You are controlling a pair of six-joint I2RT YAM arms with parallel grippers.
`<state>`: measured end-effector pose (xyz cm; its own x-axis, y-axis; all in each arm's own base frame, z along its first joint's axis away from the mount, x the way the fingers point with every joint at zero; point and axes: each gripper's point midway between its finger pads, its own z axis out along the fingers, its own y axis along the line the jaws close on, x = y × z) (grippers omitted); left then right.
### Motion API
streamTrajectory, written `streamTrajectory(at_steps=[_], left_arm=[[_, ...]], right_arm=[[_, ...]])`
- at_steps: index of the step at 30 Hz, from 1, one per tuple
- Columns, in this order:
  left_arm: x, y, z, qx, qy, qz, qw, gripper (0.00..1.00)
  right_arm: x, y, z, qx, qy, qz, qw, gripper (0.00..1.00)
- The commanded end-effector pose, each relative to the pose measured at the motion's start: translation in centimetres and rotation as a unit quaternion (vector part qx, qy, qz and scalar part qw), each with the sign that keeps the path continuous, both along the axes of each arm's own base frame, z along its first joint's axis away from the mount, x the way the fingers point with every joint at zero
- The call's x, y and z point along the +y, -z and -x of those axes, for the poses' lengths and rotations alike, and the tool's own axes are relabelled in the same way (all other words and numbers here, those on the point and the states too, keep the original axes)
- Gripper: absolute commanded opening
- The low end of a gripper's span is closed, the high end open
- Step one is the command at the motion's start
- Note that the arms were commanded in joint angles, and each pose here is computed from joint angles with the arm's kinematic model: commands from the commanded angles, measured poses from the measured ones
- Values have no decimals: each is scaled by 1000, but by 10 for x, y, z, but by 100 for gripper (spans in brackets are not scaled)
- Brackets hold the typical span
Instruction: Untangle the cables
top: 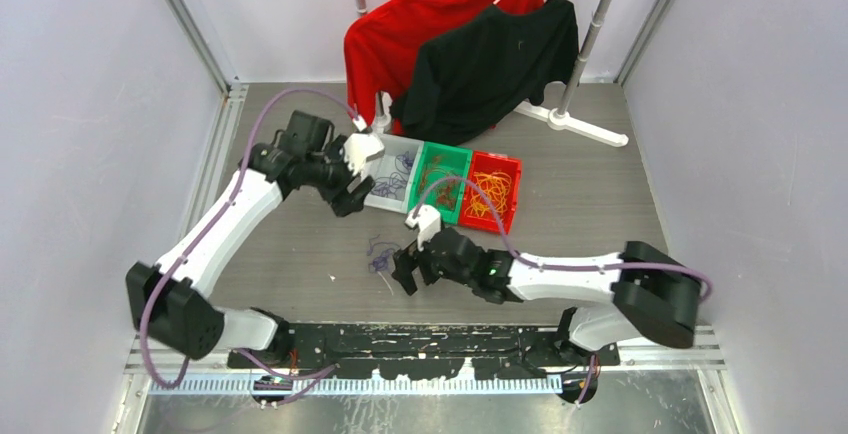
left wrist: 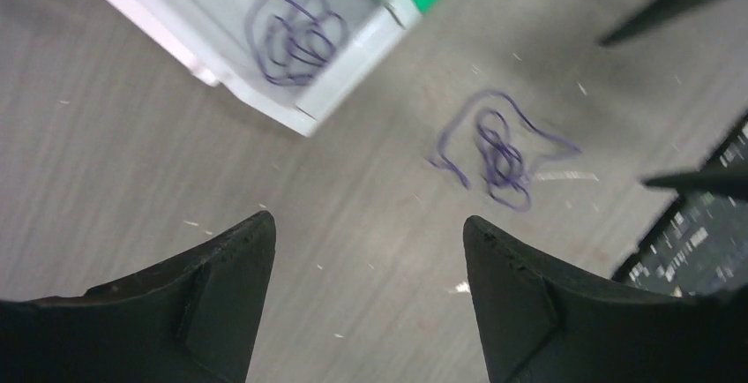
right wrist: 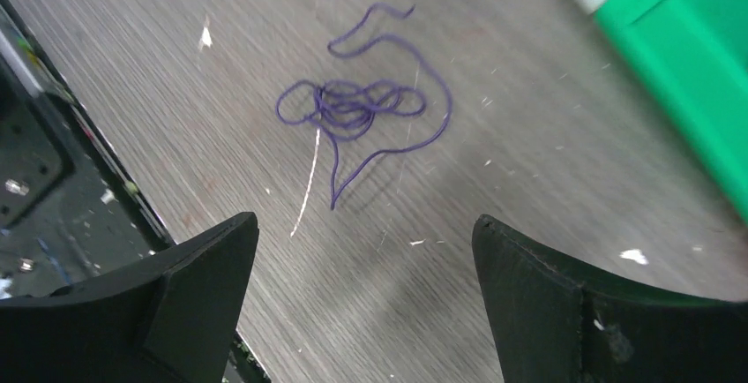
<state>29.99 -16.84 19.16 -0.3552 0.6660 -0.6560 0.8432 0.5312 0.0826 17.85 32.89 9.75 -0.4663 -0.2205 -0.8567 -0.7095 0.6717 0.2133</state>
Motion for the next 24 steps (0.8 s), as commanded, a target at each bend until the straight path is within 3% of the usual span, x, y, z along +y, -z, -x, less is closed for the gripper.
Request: streamTrajectory(at_steps=[1,7,11,16,20,22,24], left_arm=[[9,14,59,53,69,-3,996,78],[24,21,75,52,62,-18,997,78],[23,17,74,44,54,-11,997,77],[25,17,69,30,40,-12,999,77],[26,12,69,24,35,-11,999,77],[27,10,69,19,35,-11,999,77],[27,7,69,11,36,-10,999,77]], right_arm=[[33,0,-1,-8,-35,-13,999,95],[43,23,-10,-4,-25,11,1000,90],[47,24,-17,-12,-16,11,1000,81],[62,24,-17,6,-26,11,1000,57],[67,34,-13,26,-36,28,999,30],[66,38,-11,34,-37,34,998,32],[63,40,-11,39,-32,41,998,42]])
